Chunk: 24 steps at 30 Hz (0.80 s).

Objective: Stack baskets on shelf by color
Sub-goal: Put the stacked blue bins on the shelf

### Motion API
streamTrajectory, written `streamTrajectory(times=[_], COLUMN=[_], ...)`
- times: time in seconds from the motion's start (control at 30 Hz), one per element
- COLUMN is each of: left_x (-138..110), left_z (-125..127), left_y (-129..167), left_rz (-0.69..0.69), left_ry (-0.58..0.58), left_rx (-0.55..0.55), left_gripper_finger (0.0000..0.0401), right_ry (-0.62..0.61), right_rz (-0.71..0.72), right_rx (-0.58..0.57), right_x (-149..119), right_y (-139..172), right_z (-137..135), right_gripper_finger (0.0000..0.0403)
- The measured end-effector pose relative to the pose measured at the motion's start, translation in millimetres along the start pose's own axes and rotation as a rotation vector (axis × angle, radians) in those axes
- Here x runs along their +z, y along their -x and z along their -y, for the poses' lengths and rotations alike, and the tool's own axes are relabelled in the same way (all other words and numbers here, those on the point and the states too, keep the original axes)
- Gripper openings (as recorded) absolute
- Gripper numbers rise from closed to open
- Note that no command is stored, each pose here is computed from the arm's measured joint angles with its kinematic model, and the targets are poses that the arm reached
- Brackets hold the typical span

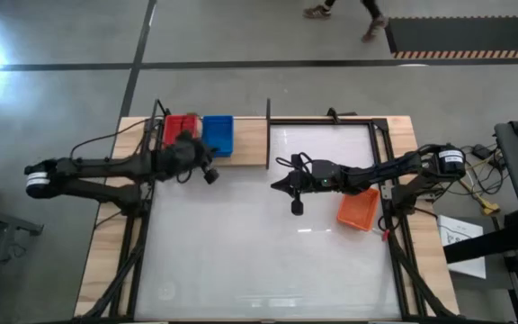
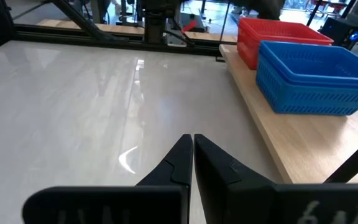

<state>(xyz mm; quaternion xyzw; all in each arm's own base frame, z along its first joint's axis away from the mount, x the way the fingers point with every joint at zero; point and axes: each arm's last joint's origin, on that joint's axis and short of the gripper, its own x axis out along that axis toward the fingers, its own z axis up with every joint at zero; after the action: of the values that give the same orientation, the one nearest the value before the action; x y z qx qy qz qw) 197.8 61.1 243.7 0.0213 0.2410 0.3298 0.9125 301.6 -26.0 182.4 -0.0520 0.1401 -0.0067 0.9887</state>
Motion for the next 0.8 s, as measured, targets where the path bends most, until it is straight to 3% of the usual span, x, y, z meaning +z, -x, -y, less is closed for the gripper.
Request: streamTrajectory(times=[0.33,0.53,0.8], left_x=[53,64,54], left_z=[-6,2,-4], left_y=[-45,-82,-114], left_rz=[0.007,-0.043,-0.136], left_ry=[-0.089,-0.126,-0.132], left_rx=[-0.131,-0.12,-0.035], left_gripper_finger=[0.0003,0.0003,0.0003], right_ry=[0.005,-0.009,-0.022], right_rz=[0.004,0.003,0.004], right_rx=[-0.001,-0.001,0.002], right_x=[0,0,0], right_y=[0,0,0], right_z=[0,0,-1], right_gripper_finger=[0.0009,0.0009,0.0009])
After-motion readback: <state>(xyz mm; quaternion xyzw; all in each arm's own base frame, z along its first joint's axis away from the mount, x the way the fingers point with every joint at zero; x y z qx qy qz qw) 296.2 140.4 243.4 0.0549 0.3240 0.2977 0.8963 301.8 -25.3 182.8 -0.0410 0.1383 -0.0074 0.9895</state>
